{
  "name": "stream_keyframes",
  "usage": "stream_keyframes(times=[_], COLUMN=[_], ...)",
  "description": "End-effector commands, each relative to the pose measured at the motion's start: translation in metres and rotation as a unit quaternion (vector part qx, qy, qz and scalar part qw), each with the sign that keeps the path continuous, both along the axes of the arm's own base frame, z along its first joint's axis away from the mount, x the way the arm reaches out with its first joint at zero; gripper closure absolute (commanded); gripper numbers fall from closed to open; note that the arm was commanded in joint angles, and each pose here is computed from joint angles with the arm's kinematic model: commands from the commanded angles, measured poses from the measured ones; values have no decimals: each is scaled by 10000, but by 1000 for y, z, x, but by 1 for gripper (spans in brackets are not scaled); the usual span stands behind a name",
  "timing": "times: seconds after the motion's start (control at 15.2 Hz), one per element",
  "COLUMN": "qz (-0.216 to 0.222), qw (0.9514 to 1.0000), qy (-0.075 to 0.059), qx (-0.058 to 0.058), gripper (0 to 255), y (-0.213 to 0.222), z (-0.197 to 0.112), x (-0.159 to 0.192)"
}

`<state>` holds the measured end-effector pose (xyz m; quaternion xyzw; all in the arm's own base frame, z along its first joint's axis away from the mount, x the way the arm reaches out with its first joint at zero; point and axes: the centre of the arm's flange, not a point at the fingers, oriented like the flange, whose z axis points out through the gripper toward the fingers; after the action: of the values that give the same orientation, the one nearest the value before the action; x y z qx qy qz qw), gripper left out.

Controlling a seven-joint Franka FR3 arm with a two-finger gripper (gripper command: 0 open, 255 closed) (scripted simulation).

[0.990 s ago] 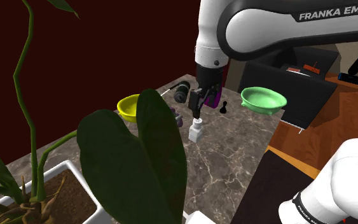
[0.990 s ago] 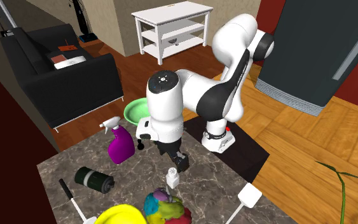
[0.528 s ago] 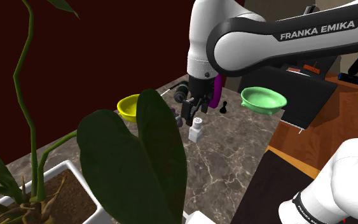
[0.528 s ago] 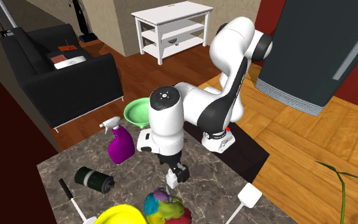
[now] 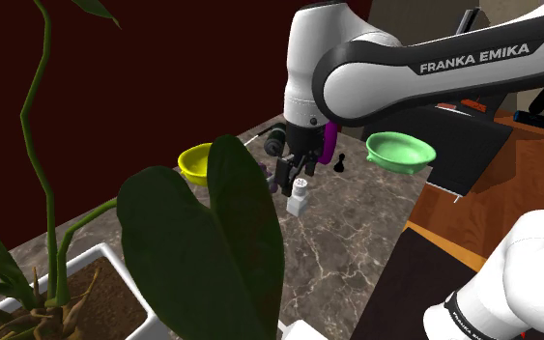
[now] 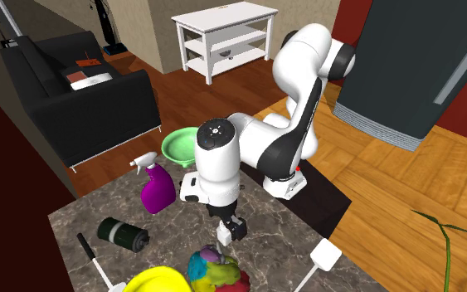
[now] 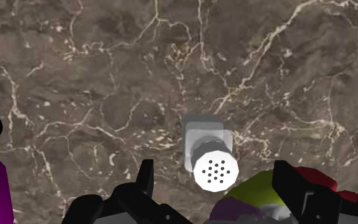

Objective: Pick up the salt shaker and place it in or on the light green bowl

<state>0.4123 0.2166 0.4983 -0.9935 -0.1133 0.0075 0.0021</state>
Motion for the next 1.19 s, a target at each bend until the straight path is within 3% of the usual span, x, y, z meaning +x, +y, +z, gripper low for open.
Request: stream_keyframes(times=[0.0, 0.07, 0.66, 1.12], qz=[0, 0, 0, 0], qw=[10000, 10000, 10000, 10000], qy=[0, 0, 0, 0], qx=[0, 0, 0, 0], gripper=[0, 255, 255, 255], y=[0, 0, 0, 0], z=[0, 0, 0, 37], x=[0, 0, 0, 0])
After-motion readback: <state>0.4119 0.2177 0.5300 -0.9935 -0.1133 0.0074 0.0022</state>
